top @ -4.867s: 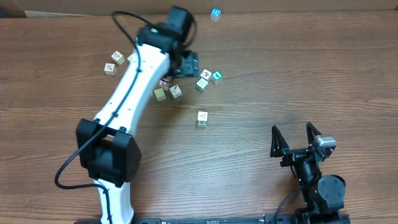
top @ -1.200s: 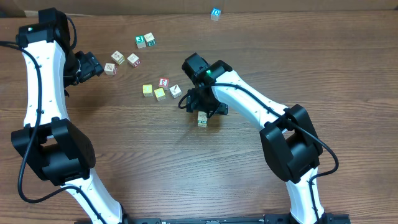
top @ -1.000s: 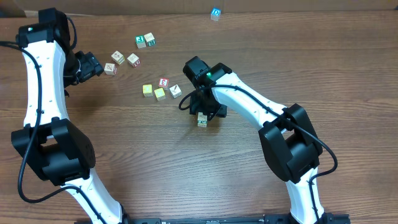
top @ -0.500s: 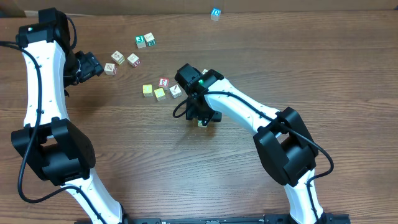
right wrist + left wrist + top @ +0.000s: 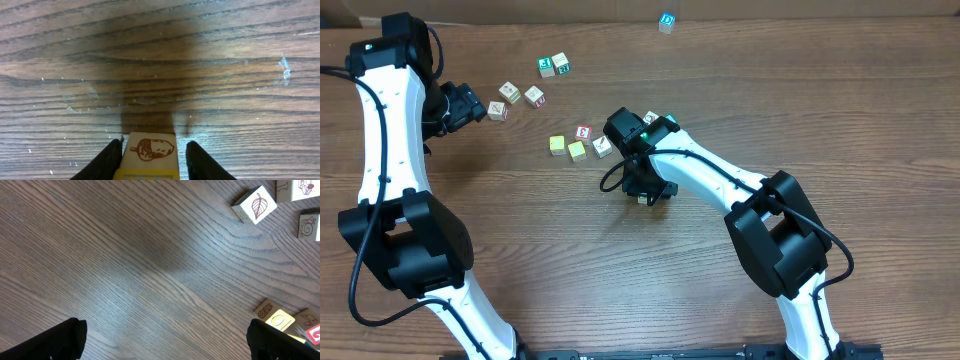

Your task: Form a tower

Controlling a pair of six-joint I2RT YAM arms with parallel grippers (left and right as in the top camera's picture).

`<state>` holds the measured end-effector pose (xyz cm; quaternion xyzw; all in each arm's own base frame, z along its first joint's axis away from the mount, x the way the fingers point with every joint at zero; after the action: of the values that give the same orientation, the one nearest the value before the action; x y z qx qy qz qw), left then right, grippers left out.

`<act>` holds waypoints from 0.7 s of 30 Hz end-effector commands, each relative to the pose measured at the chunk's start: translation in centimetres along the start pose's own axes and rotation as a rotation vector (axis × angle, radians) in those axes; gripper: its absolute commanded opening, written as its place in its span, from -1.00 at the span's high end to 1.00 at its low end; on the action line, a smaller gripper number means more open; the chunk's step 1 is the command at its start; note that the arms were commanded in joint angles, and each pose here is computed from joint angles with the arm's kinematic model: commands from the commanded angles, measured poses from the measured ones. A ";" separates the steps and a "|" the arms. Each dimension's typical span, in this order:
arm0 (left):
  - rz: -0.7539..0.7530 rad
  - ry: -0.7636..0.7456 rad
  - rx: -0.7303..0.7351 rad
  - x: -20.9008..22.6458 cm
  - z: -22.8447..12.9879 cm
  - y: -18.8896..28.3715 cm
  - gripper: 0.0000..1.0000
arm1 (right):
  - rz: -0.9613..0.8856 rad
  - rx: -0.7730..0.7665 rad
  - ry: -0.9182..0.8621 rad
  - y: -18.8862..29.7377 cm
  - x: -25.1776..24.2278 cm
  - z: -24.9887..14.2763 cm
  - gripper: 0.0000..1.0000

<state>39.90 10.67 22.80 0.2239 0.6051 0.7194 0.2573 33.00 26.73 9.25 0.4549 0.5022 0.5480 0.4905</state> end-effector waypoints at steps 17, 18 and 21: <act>-0.020 -0.003 -0.022 -0.1 0.1 1.0 -0.99 | -0.017 0.001 0.060 -0.4 -0.2 -0.1 0.42; -0.020 -0.003 -0.022 -0.1 0.1 1.0 -0.99 | -0.017 0.000 0.060 -0.4 -0.1 0.0 0.41; -0.020 -0.003 -0.022 -0.1 0.1 1.0 -0.99 | -0.017 0.001 0.060 -0.4 -0.2 -0.1 0.41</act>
<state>39.90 10.67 22.80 0.2239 0.6051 0.7194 0.2573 32.99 26.73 9.24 0.4425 0.5133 0.5580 0.4788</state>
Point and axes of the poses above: each gripper's point midway between its finger pads, its own y axis back along the fingers, its own x axis along the line the jaws close on, z = x × y, the point moved 8 cm from there along y, back along the fingers, and after that the axes turned 11 degrees about y, right-handed, at the moved point
